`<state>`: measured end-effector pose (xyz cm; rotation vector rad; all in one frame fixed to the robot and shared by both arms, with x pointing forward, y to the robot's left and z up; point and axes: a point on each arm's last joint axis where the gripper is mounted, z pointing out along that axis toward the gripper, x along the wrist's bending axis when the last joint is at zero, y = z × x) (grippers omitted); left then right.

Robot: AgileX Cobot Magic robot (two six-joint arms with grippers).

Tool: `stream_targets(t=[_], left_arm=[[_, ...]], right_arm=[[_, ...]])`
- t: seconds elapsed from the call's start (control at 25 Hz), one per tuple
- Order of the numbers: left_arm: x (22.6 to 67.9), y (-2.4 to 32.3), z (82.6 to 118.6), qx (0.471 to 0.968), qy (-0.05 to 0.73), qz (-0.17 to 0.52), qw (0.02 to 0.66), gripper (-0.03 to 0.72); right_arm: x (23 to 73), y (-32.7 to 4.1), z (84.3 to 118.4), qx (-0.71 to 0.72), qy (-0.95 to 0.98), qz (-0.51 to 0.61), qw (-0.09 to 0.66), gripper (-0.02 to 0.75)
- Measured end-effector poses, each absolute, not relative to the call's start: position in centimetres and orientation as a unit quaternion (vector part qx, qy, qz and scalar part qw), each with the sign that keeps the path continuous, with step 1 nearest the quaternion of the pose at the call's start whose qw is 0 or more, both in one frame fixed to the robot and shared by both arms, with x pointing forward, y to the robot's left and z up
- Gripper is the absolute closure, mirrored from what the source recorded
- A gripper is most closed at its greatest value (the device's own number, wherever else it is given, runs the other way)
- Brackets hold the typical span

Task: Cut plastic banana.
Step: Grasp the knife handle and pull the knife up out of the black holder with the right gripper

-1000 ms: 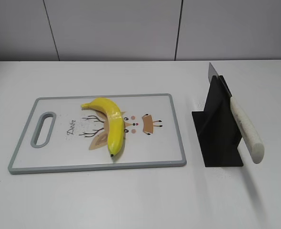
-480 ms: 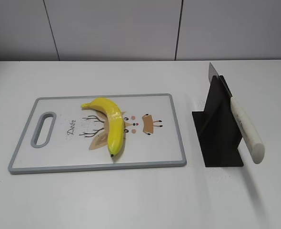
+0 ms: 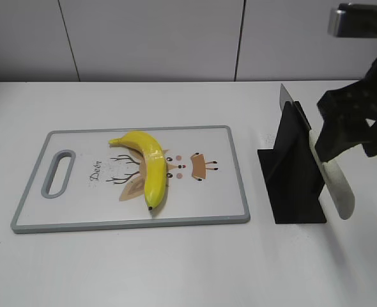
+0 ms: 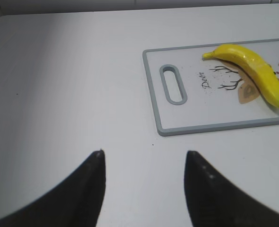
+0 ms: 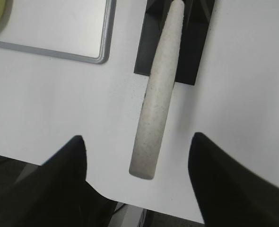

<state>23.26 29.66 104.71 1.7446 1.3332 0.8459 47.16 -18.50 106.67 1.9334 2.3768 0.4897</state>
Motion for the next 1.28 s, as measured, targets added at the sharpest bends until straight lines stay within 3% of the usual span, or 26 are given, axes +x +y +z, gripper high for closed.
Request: stream_targets(t=[0.52,0.8,0.92,1.28], left_arm=[[23.3,29.7,104.7,0.685,0.523,0.332,0.384,0.189],[23.3,29.7,104.7,0.685,0.523,0.332,0.384,0.189],[23.3,29.7,104.7,0.685,0.523,0.332,0.384,0.189],[23.3,29.7,104.7,0.685,0.523,0.332,0.384,0.189]], right_arm=[[50.3,-17.3,99.8,0.662,0.748,0.046,-0.03,0.227],[50.4,-17.2,99.2,0.669,0.742,0.029,-0.037,0.389],[50.3,-17.1,99.2,0.667,0.743,0.03,-0.045,0.553],[50.2,-17.1,99.2,0.667,0.743,0.027,-0.052,0.563]])
